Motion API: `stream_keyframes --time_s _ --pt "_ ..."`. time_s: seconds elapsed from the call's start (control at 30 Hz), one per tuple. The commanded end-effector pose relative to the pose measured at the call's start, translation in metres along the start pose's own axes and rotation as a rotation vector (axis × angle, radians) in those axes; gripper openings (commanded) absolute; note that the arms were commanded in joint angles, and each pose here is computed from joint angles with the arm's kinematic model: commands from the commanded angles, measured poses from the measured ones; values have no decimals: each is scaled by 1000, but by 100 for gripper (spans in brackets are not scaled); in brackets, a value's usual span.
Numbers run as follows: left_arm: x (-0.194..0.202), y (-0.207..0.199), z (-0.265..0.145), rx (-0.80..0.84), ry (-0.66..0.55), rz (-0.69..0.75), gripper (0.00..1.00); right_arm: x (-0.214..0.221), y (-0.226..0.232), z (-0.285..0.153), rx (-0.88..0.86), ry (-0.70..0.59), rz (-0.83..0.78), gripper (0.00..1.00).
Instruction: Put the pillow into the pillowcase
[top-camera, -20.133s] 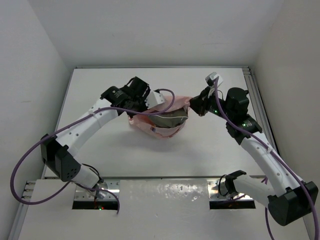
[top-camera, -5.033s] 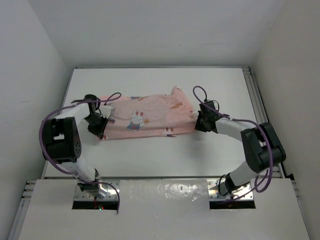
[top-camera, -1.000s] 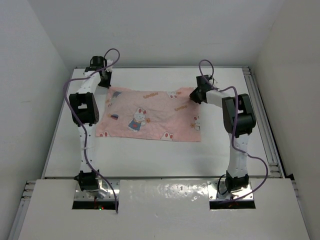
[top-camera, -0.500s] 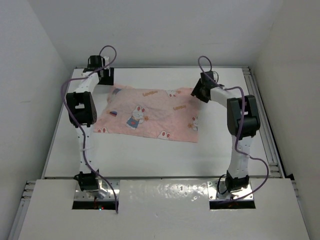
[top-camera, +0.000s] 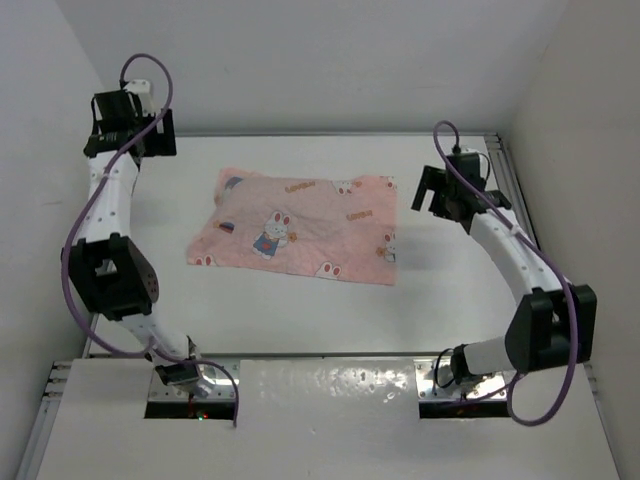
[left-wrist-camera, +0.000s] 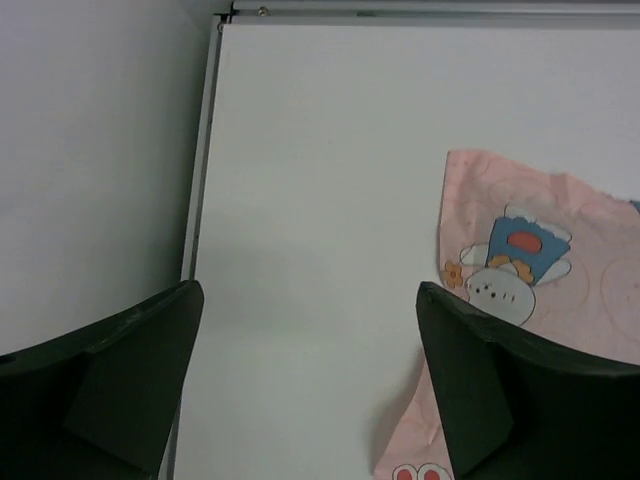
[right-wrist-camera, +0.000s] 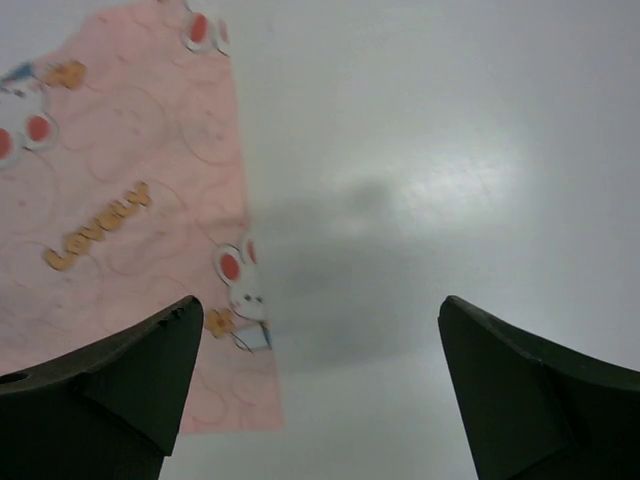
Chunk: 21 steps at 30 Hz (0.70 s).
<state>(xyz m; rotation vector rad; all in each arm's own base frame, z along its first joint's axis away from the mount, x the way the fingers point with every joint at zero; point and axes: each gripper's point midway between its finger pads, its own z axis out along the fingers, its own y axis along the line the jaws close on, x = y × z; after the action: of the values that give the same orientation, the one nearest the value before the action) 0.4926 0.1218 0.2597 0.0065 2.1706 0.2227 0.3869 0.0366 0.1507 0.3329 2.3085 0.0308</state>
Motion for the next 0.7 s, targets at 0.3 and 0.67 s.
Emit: stream_keyframes --time_s 0.3,0.67 --pt "96 6 -36 -42 129 -76 97 38 -74 -59 165 -54 143 99" --pt "120 14 -45 -90 199 -63 98 37 -93 -81 241 -117 170 99"
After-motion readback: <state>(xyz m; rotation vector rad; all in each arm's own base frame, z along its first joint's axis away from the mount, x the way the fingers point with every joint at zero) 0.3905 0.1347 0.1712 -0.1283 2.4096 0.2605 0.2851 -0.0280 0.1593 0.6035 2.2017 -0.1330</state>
